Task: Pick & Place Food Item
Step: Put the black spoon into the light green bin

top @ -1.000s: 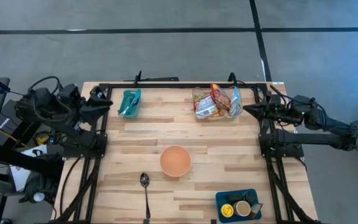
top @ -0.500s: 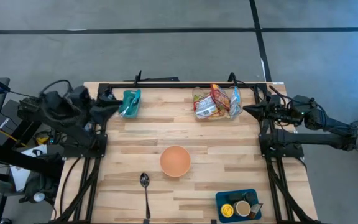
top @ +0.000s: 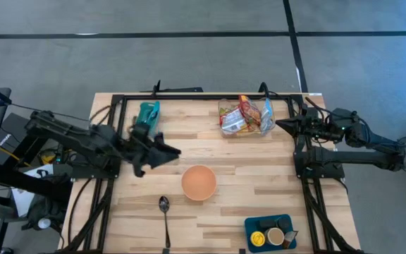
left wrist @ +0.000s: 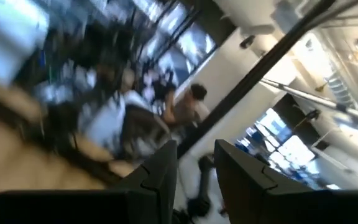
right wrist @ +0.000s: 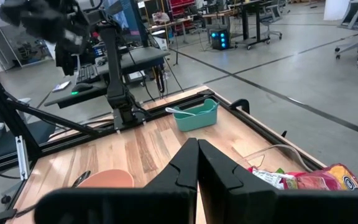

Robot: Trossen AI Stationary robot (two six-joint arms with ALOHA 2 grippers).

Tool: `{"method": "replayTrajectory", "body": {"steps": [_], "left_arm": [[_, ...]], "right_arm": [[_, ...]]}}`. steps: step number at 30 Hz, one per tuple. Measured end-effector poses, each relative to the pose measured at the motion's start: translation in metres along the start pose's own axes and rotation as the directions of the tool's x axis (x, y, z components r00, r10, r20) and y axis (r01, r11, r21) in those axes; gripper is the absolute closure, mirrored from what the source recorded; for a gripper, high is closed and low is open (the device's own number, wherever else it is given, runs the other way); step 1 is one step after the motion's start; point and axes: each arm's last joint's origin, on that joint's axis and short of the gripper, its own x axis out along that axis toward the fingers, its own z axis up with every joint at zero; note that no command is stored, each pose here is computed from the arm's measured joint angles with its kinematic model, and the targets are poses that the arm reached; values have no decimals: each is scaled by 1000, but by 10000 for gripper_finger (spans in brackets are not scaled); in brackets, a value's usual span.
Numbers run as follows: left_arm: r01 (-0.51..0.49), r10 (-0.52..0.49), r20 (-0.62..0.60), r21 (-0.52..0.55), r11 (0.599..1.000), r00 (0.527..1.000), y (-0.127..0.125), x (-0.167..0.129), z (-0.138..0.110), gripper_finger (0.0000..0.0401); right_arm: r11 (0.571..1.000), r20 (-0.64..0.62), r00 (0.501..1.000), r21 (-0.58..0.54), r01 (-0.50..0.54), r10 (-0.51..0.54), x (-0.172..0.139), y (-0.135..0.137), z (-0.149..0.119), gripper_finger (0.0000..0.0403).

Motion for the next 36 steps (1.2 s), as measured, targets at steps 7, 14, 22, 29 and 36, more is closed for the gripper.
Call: {"method": "replayTrajectory", "body": {"steps": [7,14,22,29,36], "left_arm": [[-102,20,-238,-339,935,971,12,17,-34,298],[-380,124,-448,-544,748,885,18,18,-73,298],[-704,281,-659,-555,444,697,25,4,-114,298],[-928,430,-822,-336,164,373,37,-21,-149,298],[-970,474,-858,-240,-35,196,43,-28,-174,298]], "right_arm": [[1000,-16,1000,-2,3,-4,0,0,-2,403],[1000,-44,999,-6,9,-9,0,-1,-4,403],[1000,-46,999,-6,10,-10,0,-1,-4,403],[1000,-60,998,-8,13,-13,0,-1,-6,403],[1000,-60,998,-9,13,-13,0,-1,-6,403]]}}
